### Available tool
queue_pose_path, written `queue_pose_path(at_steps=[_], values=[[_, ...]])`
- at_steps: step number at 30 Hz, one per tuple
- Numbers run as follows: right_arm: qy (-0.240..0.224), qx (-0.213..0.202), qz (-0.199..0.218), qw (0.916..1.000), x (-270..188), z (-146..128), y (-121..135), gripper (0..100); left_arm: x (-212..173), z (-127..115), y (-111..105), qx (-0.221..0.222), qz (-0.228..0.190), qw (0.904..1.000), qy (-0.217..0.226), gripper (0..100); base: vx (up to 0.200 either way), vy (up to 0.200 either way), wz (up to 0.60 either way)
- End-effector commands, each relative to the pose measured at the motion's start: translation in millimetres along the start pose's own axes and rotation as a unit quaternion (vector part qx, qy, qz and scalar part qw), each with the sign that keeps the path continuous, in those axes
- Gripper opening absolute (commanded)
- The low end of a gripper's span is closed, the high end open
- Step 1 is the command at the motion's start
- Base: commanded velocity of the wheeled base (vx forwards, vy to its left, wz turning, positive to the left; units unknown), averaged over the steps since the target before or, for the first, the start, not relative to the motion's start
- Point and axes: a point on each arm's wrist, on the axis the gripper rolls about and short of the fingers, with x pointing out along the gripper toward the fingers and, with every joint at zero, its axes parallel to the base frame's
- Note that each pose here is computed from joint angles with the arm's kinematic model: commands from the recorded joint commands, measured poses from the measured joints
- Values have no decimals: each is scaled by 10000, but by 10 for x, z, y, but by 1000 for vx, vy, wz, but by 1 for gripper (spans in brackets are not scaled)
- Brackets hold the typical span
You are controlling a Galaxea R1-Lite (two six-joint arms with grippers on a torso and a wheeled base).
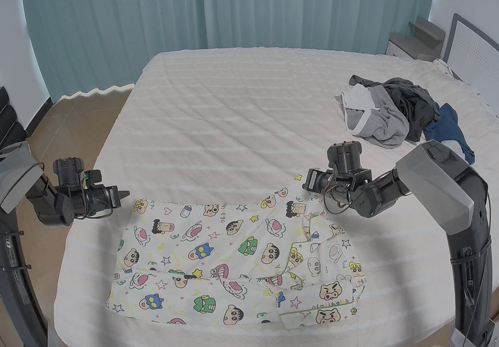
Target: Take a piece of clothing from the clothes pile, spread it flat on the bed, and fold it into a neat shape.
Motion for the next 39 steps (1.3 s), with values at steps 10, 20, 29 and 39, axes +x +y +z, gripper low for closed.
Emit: queue_pose_path(at_steps=[10, 20, 29, 39], values=[[132, -49, 12, 9999, -33, -88, 43, 0, 271, -62, 135, -281, -22, 9984, 496, 100, 0, 0, 0], [142, -47, -2, 9999, -48, -96, 44, 0, 426, -222, 104, -312, -281, 9965, 725, 100, 0, 0, 0], [152, -40, 1, 9999, -70, -96, 42, 0, 498, -253, 125, -229, -311, 9964, 750, 100, 0, 0, 0], [147, -45, 27, 9999, -67, -99, 58, 0, 584, -285, 62, -207, -414, 9957, 801, 100, 0, 0, 0]])
